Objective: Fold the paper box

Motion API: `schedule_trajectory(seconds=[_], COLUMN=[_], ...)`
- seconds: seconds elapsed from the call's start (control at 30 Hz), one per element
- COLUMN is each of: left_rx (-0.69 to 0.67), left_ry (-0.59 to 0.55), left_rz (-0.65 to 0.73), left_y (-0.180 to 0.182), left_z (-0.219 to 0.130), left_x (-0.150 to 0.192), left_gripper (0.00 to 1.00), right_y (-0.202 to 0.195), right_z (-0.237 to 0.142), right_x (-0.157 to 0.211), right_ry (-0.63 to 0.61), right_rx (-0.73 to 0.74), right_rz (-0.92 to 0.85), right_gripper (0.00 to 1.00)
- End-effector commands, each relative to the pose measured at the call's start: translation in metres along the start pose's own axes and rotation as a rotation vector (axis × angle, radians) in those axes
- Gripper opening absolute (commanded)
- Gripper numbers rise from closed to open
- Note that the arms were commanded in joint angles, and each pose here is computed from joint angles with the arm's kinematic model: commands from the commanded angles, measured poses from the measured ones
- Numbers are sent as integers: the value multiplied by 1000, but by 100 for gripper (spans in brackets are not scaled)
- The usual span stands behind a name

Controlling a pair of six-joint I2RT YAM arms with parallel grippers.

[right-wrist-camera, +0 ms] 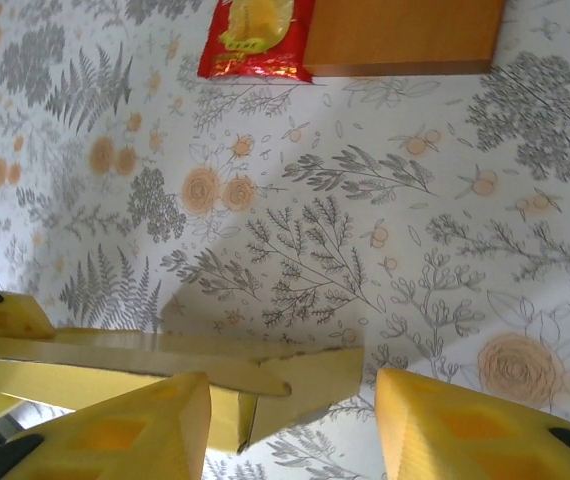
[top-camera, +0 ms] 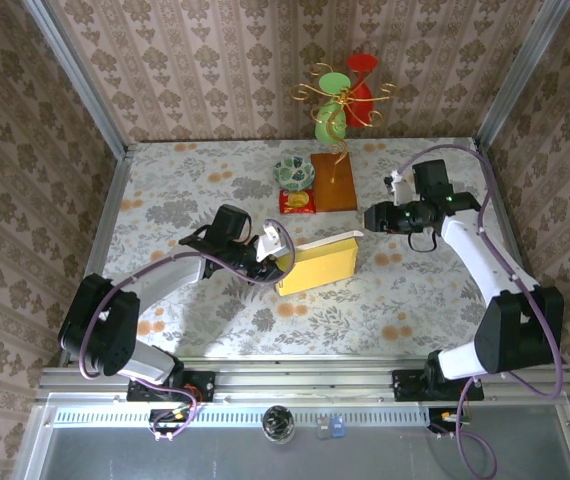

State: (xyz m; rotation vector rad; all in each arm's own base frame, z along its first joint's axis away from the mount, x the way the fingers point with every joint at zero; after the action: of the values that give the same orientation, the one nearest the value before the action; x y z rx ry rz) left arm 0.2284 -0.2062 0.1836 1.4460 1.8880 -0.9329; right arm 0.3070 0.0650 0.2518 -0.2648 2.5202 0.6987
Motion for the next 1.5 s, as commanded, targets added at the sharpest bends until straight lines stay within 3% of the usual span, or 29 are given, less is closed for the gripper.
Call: schedule_trajectory(seconds=[0.0, 0.2, 0.47, 0.67, 1.03, 1.47], left_rx=[39, 34, 25, 26, 29, 30], left_ry=[-23, -21, -21, -20, -18, -18], left_rz=[35, 25, 19, 18, 20, 20], left_y=[-3, 0, 1, 1, 2, 3], left_z=[-8, -9, -9, -8, -7, -6], left_x=[-8, -6, -6, -5, -6, -6], left_gripper=[29, 29, 29, 28, 28, 28], right_y=[10, 23, 28, 30, 31, 35], right_z=[5, 25, 23, 19, 18, 14], right_x=[-6, -10, 0, 8, 11, 15], right_ry=[19, 93, 110, 108, 135, 136], right_rx=[-99, -173, -207, -197, -133, -52], right_rz=[-130, -163, -140, -137, -158, -197], right_gripper=[51, 51, 50, 49, 33, 30])
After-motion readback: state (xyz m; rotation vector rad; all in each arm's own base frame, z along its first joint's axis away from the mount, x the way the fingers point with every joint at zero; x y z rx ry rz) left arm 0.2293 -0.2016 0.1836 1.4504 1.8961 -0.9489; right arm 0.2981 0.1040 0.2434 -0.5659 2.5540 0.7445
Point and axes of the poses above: each hand's point on the last joint's axis, 136 mm out from that joint toward the fingers, its own z axis out along the fingers, its own y axis along the line the jaws close on, x = y × z, the point moved 10 cm from there along -z, back along the fingers, and after that the axes turned 4 degrees about -z, right-handed, at the moved point
